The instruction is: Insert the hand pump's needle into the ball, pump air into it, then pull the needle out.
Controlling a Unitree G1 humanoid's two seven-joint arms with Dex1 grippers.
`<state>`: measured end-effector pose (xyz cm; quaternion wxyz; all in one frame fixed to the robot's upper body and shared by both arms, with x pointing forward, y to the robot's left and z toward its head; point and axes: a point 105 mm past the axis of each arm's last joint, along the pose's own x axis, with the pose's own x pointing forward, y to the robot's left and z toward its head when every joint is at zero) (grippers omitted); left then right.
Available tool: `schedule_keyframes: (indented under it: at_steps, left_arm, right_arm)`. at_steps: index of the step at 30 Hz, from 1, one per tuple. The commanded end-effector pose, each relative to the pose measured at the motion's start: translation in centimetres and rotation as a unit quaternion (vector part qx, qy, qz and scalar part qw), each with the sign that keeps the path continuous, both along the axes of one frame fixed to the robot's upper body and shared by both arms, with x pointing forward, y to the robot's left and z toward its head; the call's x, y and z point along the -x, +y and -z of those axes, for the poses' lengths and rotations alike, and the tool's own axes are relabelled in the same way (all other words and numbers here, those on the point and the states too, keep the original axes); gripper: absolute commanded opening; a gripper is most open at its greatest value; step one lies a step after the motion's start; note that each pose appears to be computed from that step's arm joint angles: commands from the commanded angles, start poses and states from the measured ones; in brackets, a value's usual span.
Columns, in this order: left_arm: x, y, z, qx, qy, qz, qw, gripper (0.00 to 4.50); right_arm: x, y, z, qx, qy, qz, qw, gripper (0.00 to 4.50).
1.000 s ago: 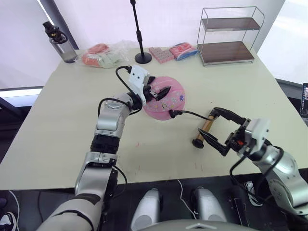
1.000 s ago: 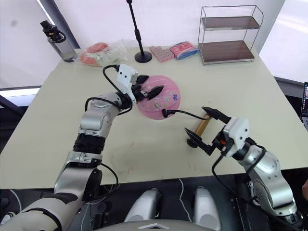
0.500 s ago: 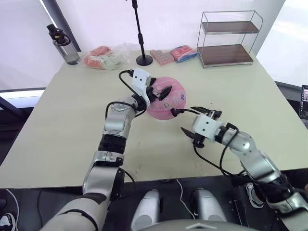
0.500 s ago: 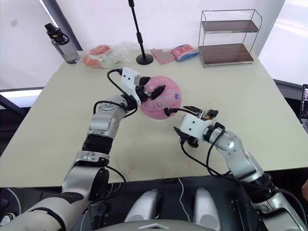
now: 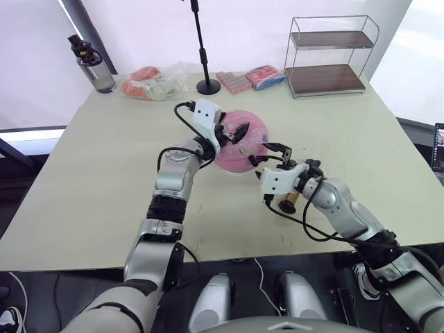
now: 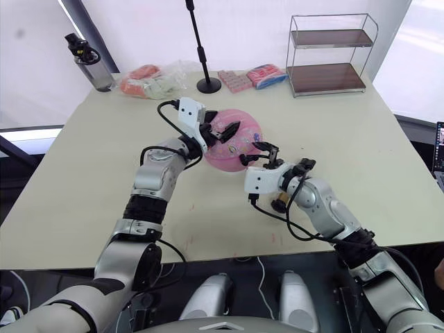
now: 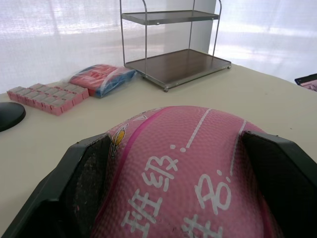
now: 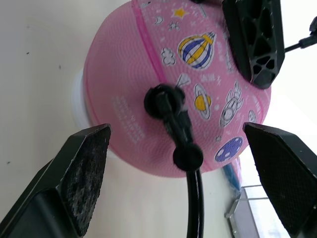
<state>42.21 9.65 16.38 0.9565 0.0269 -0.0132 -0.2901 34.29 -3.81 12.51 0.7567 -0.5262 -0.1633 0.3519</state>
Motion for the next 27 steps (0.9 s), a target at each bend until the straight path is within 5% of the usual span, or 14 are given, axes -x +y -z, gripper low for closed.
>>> schedule_keyframes:
  at_steps: [1, 4, 9, 16, 21, 27]
  left_arm:
    - [0.23, -0.18, 3.94, -0.021, 0.071, -0.010, 0.997, 4.50]
    - [0.25, -0.20, 3.93, -0.020, 0.072, -0.011, 0.997, 4.50]
    - [0.33, -0.25, 3.91, -0.018, 0.072, -0.012, 0.997, 4.50]
    - [0.42, -0.25, 4.05, -0.018, 0.073, -0.017, 0.997, 4.50]
    - [0.55, -0.40, 4.30, -0.018, 0.075, -0.019, 0.997, 4.50]
    - [0.57, -0.33, 4.69, -0.018, 0.074, -0.031, 0.997, 4.50]
  right_arm:
    - [-0.27, 0.48, -1.37, -0.007, -0.032, -0.008, 0.999, 4.47]
    - [-0.40, 0.64, -1.39, -0.008, -0.036, -0.009, 0.999, 4.47]
    - [-0.50, 0.68, -1.17, -0.007, -0.039, -0.009, 0.999, 2.47]
    - [-0.22, 0.89, -1.18, -0.099, 0.007, 0.006, 0.995, 0.53]
    - [-0.14, 0.45, -0.78, -0.166, 0.050, 0.020, 0.985, 0.40]
    - [0.39, 0.08, -0.53, -0.336, 0.156, 0.029, 0.928, 0.40]
